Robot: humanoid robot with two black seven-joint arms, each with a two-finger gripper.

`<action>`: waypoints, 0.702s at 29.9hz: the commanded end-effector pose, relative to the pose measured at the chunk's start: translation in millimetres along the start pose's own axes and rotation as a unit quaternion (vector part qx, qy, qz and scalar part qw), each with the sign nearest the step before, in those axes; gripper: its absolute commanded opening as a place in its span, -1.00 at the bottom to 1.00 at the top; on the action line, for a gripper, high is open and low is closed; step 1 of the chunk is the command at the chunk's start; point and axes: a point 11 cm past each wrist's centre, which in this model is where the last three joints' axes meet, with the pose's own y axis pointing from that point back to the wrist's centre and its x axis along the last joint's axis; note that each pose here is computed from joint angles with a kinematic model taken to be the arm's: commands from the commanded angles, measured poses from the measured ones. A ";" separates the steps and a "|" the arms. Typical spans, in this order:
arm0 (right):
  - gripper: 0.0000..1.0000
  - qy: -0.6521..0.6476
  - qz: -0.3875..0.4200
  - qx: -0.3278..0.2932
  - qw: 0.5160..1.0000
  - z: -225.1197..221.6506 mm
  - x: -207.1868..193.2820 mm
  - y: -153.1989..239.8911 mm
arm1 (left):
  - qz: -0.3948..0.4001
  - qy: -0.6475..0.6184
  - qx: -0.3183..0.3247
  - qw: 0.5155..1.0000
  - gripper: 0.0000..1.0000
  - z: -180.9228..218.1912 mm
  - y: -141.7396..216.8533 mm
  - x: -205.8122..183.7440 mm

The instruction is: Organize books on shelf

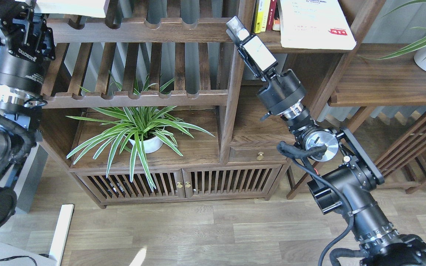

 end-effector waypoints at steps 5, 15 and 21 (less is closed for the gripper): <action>0.19 -0.006 -0.003 -0.029 1.000 19.1 -1.3 -2.6 | -0.009 -0.007 0.024 1.000 -0.99 -13.1 14.6 8.6; 0.20 0.005 -0.004 -0.056 0.998 32.3 -1.6 -4.9 | 0.003 0.003 0.051 0.999 -1.00 -29.9 30.8 21.8; 0.28 0.009 0.008 -0.059 0.998 30.8 -1.5 -12.7 | 0.010 0.006 0.070 0.997 -1.00 -42.0 33.9 26.4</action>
